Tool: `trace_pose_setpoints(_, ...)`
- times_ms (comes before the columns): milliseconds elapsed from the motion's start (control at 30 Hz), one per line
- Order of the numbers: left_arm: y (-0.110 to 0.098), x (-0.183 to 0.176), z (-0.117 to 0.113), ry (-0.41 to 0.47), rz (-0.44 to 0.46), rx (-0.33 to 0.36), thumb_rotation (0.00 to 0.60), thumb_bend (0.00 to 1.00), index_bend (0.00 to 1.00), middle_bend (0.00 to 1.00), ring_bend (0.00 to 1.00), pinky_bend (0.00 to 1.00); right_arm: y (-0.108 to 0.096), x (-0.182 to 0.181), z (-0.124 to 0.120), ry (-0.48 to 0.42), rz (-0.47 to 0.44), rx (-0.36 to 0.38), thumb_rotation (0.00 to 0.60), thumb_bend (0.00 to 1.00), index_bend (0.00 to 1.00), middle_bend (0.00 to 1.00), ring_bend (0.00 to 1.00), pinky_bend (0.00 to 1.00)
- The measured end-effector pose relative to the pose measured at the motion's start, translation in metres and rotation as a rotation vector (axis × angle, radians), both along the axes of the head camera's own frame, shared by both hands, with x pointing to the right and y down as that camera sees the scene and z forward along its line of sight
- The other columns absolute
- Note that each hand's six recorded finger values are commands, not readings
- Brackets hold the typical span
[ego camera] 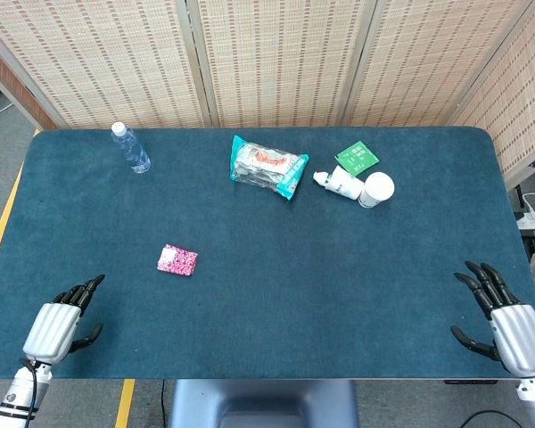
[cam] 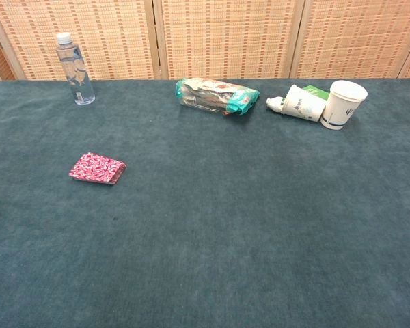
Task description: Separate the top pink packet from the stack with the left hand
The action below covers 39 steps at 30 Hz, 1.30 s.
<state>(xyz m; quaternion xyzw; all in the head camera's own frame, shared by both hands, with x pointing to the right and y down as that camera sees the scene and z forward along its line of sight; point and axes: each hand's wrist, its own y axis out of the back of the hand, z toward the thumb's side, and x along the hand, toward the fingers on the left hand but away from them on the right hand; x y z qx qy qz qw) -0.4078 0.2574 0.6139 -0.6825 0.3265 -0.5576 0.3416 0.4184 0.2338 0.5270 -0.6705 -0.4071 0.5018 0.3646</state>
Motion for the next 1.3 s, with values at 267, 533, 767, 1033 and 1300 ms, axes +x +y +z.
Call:
trace_pose_setpoints(267,-0.001,0.0,-0.002,0.001,0.001,0.016,0.6,0.32,0.0,0.11,0.19,0.32,0.001,0.0,0.0,0.002,0.0,-0.004,0.6,0.12,0.15,0.06,0.0,0.39)
trace_pose_setpoints(533,-0.003,0.003,-0.001,0.01,0.023,0.037,0.6,0.33,0.0,0.15,0.21,0.35,-0.001,0.001,0.002,0.009,0.013,-0.002,0.6,0.12,0.16,0.06,0.0,0.39)
trace_pose_setpoints(767,-0.008,0.004,-0.007,0.044,0.038,0.135,0.6,0.35,0.0,0.63,0.66,0.72,0.002,0.0,0.003,0.02,0.008,-0.019,0.6,0.12,0.16,0.06,0.0,0.39)
trace_pose_setpoints(1033,-0.009,0.015,0.009,0.074,0.051,0.069,0.6,0.34,0.04,0.89,0.95,0.95,0.0,0.002,-0.001,0.003,0.019,-0.013,0.6,0.12,0.16,0.06,0.0,0.39)
trace_pose_setpoints(1300,-0.034,0.042,0.02,0.1,0.093,0.085,0.6,0.36,0.28,1.0,1.0,1.0,0.002,0.003,0.0,0.005,0.012,-0.027,0.6,0.12,0.16,0.06,0.0,0.39)
